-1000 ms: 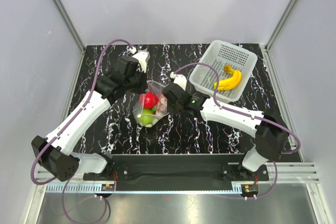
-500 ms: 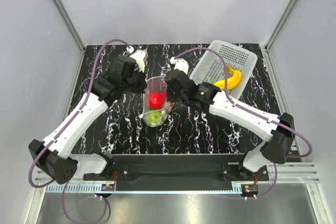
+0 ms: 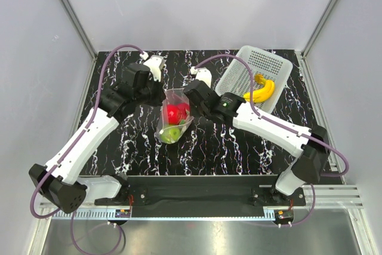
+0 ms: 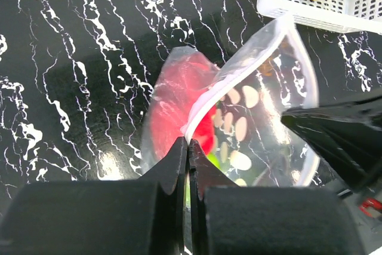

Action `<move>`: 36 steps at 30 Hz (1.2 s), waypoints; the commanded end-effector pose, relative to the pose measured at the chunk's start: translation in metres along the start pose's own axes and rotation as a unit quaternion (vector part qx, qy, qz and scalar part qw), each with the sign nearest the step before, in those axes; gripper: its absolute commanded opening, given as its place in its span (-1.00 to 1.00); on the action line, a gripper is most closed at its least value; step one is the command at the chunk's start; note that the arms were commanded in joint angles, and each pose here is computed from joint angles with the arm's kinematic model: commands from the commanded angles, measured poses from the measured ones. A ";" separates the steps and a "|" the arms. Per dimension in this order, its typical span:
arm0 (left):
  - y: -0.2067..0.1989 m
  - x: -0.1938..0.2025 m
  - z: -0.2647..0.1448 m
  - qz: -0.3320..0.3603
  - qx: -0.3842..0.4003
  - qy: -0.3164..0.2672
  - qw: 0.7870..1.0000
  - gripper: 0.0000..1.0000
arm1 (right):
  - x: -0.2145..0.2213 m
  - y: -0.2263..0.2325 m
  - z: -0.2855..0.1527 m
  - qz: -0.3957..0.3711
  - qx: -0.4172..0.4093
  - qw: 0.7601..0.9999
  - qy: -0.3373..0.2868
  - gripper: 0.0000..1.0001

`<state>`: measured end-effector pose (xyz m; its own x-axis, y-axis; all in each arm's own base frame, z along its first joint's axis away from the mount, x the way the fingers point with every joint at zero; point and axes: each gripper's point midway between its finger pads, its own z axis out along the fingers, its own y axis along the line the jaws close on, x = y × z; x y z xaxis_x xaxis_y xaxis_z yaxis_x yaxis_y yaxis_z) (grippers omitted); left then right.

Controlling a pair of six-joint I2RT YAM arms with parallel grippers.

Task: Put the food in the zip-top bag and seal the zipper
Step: Adjust the zipper food storage bag at the center of the board, then pick up the fake fruit from the bin.

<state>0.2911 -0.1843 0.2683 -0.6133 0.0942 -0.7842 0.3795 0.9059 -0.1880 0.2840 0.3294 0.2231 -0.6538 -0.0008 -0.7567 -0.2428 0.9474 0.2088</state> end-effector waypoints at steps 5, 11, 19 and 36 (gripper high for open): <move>-0.008 -0.026 -0.005 0.000 0.019 -0.047 0.999 -1.00 | -0.044 0.008 -0.027 0.004 -0.027 0.998 -0.055 -0.03; -0.003 -0.022 0.002 -0.003 0.010 -0.033 0.999 -1.00 | -0.039 -0.017 -0.053 0.019 -0.016 0.998 -0.063 0.28; -0.001 -0.020 0.003 -0.006 0.008 -0.029 1.000 -1.00 | -0.060 -0.103 -0.076 0.091 0.018 0.991 -0.099 0.45; -0.004 -0.020 0.004 -0.007 0.016 -0.027 0.999 -1.00 | -0.027 -0.299 0.034 0.188 0.261 0.946 0.035 0.84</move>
<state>0.2960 -0.1833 0.2610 -0.6305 0.0946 -0.7704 0.3683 0.9102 -0.1897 0.3849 0.0678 0.1645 -0.6833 0.3526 -0.6394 0.3550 0.9256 0.1310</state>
